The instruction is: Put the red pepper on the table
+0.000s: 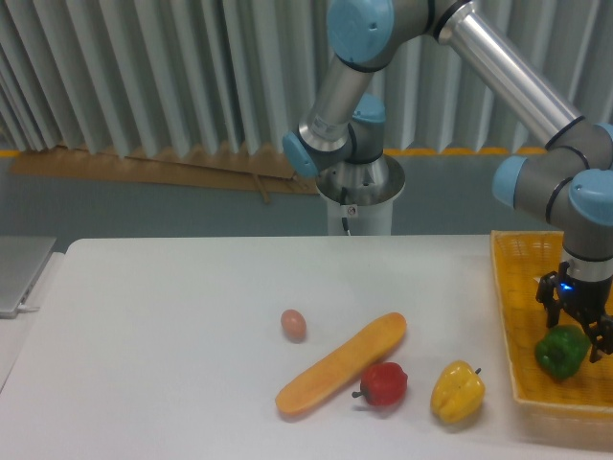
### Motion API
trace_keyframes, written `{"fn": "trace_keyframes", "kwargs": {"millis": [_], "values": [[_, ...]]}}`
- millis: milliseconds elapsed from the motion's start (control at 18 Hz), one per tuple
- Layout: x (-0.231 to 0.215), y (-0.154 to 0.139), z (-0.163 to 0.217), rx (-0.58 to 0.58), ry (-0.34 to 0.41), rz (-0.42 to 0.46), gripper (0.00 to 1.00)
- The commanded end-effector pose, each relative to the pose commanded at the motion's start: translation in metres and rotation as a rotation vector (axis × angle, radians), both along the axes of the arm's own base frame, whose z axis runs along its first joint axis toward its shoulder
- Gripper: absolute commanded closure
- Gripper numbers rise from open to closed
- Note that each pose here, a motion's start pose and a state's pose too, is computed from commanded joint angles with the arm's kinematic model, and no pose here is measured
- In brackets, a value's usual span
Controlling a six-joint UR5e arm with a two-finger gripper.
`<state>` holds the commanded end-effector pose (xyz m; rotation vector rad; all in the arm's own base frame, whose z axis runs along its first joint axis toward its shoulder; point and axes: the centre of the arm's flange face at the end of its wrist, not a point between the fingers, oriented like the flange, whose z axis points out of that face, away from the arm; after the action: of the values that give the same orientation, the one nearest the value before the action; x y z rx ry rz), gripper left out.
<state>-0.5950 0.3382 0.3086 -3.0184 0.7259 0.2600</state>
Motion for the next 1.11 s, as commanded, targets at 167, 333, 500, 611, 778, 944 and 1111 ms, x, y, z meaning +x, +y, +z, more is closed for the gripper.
{"fn": "trace_keyframes", "kwargs": {"millis": [167,333,500,611,778,944,1111], "values": [[-0.001,0.0,0.002,0.023,-0.004,-0.004,0.0],[0.001,0.003,0.01,0.031,0.008,-0.013,0.0],[0.005,0.007,0.021,0.03,0.026,-0.019,0.0],[0.008,0.008,0.031,0.029,0.037,-0.023,0.0],[0.014,0.006,0.039,0.033,0.026,-0.023,0.0],[0.015,0.005,0.037,0.033,0.022,-0.023,0.0],[0.016,0.006,0.036,0.032,0.019,-0.025,0.0]]}}
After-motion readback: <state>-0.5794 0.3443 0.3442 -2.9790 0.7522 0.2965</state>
